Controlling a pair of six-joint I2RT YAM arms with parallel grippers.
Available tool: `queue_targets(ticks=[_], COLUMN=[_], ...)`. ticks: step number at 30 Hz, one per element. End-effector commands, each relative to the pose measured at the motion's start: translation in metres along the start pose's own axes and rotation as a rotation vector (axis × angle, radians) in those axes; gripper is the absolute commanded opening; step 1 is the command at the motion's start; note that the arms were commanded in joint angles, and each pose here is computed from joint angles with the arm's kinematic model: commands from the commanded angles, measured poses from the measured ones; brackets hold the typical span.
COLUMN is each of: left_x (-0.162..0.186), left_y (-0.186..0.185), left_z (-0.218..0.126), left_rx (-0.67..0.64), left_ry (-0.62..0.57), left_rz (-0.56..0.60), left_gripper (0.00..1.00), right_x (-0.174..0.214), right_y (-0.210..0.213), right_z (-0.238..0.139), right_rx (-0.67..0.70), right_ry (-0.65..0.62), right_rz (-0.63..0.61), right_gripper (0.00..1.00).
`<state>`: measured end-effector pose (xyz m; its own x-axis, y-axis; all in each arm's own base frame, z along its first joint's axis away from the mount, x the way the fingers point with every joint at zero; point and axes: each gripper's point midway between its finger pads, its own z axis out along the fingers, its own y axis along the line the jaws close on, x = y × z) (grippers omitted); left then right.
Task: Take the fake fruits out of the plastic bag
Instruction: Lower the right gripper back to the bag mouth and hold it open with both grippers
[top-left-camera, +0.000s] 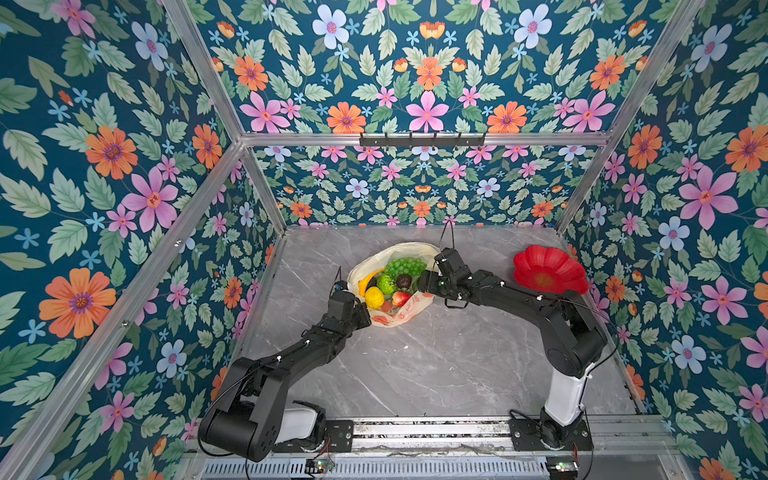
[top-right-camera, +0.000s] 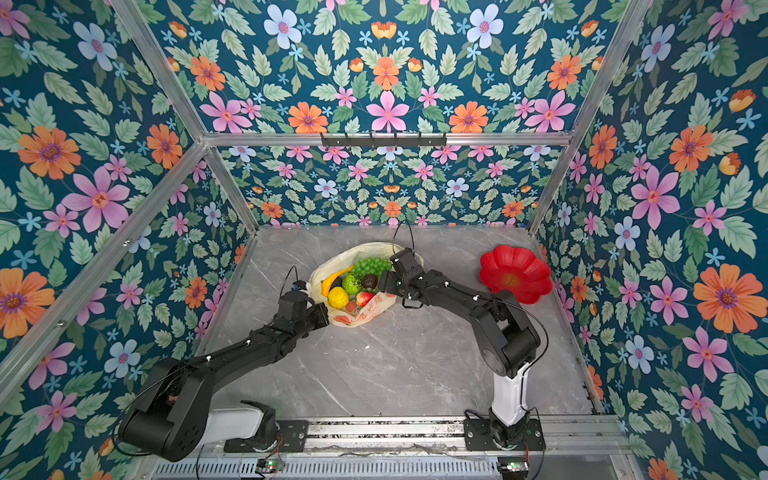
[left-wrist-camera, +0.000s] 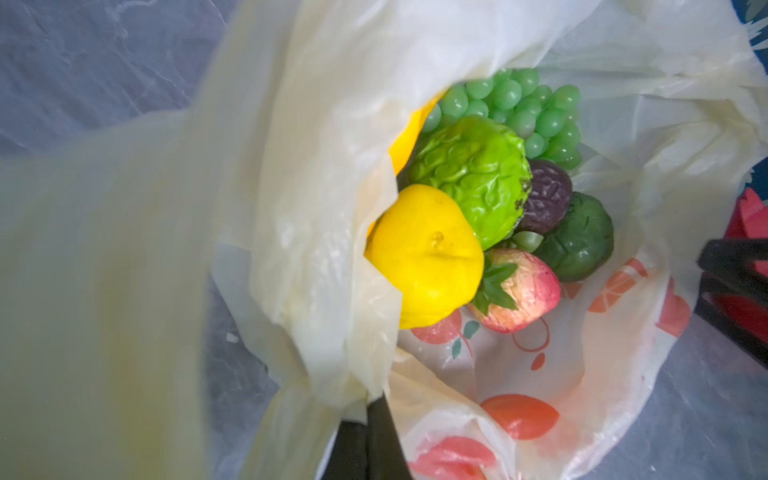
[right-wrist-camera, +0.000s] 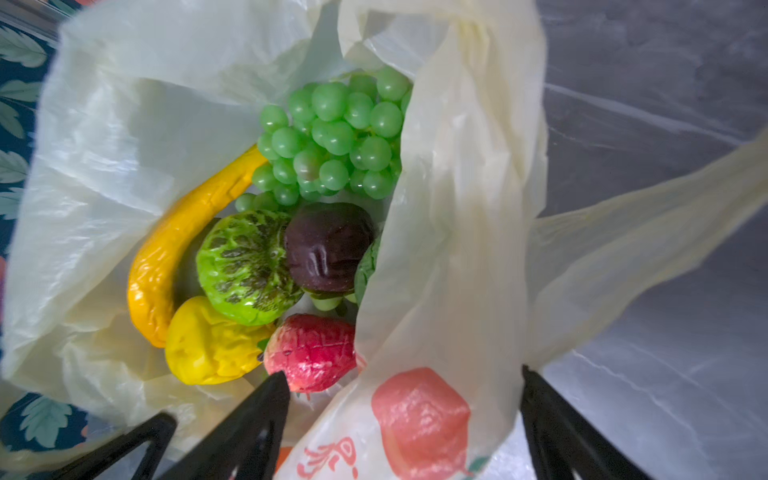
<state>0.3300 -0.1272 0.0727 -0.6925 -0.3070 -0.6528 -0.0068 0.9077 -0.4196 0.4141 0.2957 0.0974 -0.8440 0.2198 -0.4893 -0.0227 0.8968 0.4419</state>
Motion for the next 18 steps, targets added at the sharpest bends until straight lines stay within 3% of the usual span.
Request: queue_targets(ticks=[1, 5, 8, 9, 11, 18], left_x=[-0.004, -0.003, -0.003, -0.002, 0.0, -0.001], left_y=[-0.004, -0.001, 0.002, 0.003, 0.004, 0.007], left_z=[-0.001, -0.002, -0.002, -0.002, -0.002, 0.001], left_rx=[0.02, 0.01, -0.003, -0.005, -0.005, -0.016], left_ry=[-0.022, -0.029, -0.031, -0.031, -0.033, -0.048], left_rz=[0.031, 0.034, 0.033, 0.033, 0.03, 0.009], left_gripper=[0.0, 0.0, 0.0, 0.0, 0.0, 0.0], right_x=[0.015, 0.02, 0.024, 0.026, 0.03, 0.039], right_y=[-0.011, -0.018, -0.021, -0.024, -0.028, -0.047], right_z=[0.008, 0.01, 0.007, 0.005, 0.004, 0.018], right_rx=[0.087, 0.113, 0.094, 0.094, 0.076, 0.05], right_ry=[0.053, 0.068, 0.077, 0.074, 0.074, 0.098], right_rz=[-0.014, -0.031, -0.086, -0.095, -0.094, -0.011], right_gripper=[0.87, 0.69, 0.46, 0.33, 0.2, 0.03])
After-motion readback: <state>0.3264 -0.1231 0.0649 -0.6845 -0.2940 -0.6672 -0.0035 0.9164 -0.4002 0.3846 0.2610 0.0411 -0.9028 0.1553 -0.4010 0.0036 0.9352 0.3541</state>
